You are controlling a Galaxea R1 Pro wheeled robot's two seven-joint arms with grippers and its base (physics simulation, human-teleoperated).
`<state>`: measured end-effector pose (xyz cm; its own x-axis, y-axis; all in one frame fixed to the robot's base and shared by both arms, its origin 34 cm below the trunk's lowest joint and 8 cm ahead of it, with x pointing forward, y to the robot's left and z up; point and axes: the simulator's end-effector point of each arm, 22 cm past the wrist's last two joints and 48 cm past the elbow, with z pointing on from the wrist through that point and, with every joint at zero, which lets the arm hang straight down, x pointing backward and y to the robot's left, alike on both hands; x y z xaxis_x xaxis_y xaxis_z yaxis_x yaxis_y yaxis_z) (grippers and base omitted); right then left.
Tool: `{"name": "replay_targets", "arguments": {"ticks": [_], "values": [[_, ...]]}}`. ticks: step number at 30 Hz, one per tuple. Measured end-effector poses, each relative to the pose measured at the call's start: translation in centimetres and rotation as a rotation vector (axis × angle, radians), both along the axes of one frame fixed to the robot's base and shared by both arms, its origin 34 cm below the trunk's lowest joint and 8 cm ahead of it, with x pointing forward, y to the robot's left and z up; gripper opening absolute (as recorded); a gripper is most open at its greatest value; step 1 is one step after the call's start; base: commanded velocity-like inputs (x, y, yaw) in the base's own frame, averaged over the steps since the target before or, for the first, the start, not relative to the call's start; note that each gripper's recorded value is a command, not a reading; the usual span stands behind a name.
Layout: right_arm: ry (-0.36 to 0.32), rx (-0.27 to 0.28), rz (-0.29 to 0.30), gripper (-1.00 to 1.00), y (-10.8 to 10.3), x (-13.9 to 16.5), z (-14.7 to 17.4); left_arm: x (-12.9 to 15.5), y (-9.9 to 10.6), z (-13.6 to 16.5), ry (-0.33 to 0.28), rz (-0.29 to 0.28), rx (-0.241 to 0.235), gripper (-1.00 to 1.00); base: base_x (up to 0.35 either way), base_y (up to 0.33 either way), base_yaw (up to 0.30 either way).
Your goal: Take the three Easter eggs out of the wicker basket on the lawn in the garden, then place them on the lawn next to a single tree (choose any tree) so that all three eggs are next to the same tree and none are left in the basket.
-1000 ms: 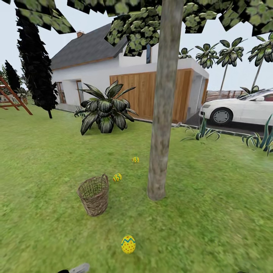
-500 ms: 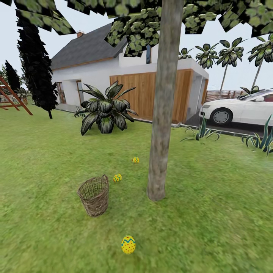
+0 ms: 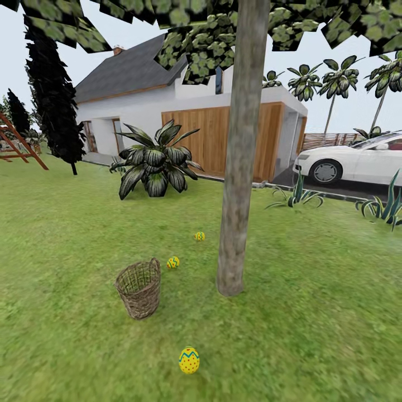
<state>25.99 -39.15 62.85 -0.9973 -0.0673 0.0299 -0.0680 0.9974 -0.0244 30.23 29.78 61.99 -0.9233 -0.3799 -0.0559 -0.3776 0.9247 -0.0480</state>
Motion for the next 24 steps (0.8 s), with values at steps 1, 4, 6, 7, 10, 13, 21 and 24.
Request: {"name": "replay_targets", "arguments": {"ticks": [1,4,6,7,10,13,21,24], "values": [[0.005,0.002,0.001,1.00,0.2,-0.6,-0.1,-0.6,0.1,-0.1,0.003,0.000,0.003,1.00,0.000,0.000,0.000],[0.022,0.008,0.005,1.00,0.8,-2.2,-0.2,-2.7,0.2,-0.2,0.022,0.000,0.007,1.00,0.000,0.000,0.000],[0.038,0.015,0.007,1.00,1.3,-3.5,-0.3,-4.6,0.2,-0.4,0.045,0.000,0.008,1.00,0.000,0.000,0.000],[0.046,0.020,0.008,1.00,1.7,-4.1,-0.3,-5.3,0.3,-0.4,0.054,0.001,0.009,1.00,0.000,0.000,0.000],[0.079,0.038,0.015,1.00,3.5,-6.7,-0.6,-7.4,0.3,-0.5,0.077,0.003,0.010,1.00,0.000,0.000,0.000],[0.104,0.040,0.020,1.00,4.3,-9.2,-0.7,-9.8,-0.1,-0.5,0.104,0.003,0.005,1.00,0.000,0.000,0.000],[0.169,0.068,0.026,1.00,6.7,-15.3,-0.5,-14.9,-0.9,-0.3,0.162,0.000,-0.005,1.00,0.000,0.000,0.000],[0.188,0.076,0.029,1.00,7.5,-17.1,-0.4,-17.6,-1.5,-0.2,0.193,-0.002,-0.013,1.00,0.000,0.000,0.000]]}}
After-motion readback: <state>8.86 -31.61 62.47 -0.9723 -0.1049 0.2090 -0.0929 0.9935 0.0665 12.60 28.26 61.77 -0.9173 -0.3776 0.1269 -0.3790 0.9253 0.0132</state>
